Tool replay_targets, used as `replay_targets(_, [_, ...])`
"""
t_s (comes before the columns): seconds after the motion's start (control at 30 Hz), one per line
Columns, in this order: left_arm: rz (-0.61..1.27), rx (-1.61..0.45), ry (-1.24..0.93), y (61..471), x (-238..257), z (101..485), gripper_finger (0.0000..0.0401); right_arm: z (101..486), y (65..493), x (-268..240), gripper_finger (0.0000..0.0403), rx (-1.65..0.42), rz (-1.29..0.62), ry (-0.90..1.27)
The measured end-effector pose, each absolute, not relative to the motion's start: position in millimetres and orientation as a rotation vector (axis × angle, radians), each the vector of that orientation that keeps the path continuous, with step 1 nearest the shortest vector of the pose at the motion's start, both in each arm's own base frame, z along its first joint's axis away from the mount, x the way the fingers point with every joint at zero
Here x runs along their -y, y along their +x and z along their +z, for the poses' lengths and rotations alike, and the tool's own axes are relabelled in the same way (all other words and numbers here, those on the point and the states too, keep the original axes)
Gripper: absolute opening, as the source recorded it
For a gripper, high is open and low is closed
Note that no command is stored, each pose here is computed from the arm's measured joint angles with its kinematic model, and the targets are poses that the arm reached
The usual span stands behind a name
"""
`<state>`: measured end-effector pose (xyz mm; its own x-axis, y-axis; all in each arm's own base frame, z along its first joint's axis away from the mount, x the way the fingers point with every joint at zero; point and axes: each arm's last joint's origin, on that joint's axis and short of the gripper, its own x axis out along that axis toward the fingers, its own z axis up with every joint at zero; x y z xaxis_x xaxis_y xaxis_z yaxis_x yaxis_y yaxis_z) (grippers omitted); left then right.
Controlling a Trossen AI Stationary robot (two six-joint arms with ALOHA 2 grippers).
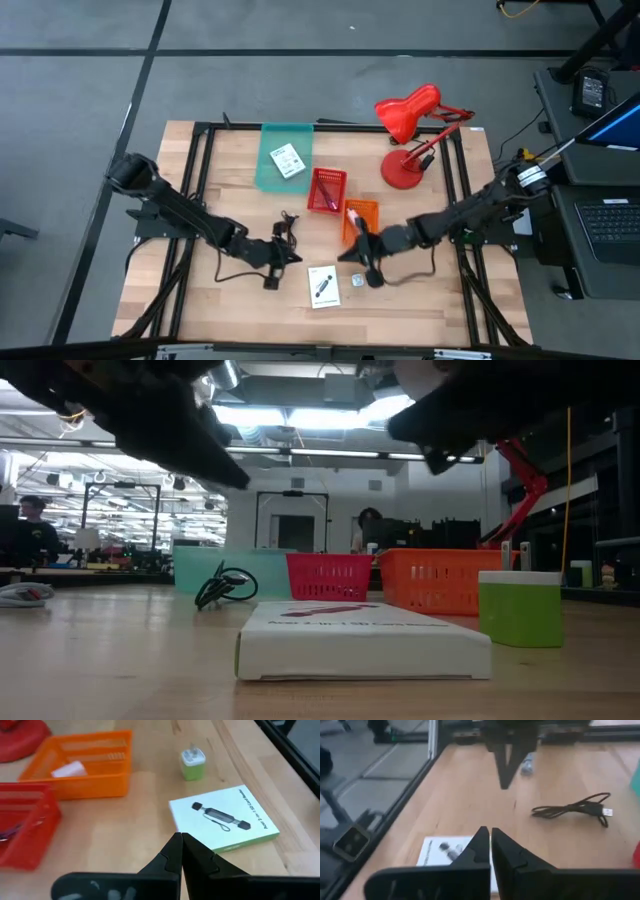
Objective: Pick and place items into bin
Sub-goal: Put the left white card reader box into the blue bin
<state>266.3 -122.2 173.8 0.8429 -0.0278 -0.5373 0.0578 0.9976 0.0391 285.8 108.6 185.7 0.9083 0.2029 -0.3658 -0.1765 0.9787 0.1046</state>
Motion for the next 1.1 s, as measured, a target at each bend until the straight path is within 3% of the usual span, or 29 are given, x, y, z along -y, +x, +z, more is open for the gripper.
replay_targets(0.5, [-0.063, -0.817, 0.092, 326, 151, 160, 0.0001, 176, 250, -162, 0.0000, -0.426, 0.060, -0.207])
replay_targets(1.1, [-0.002, -0.985, -0.011, 334, 157, 159, 0.0001, 169, 227, -183, 0.0000, -0.474, 0.027, -0.166])
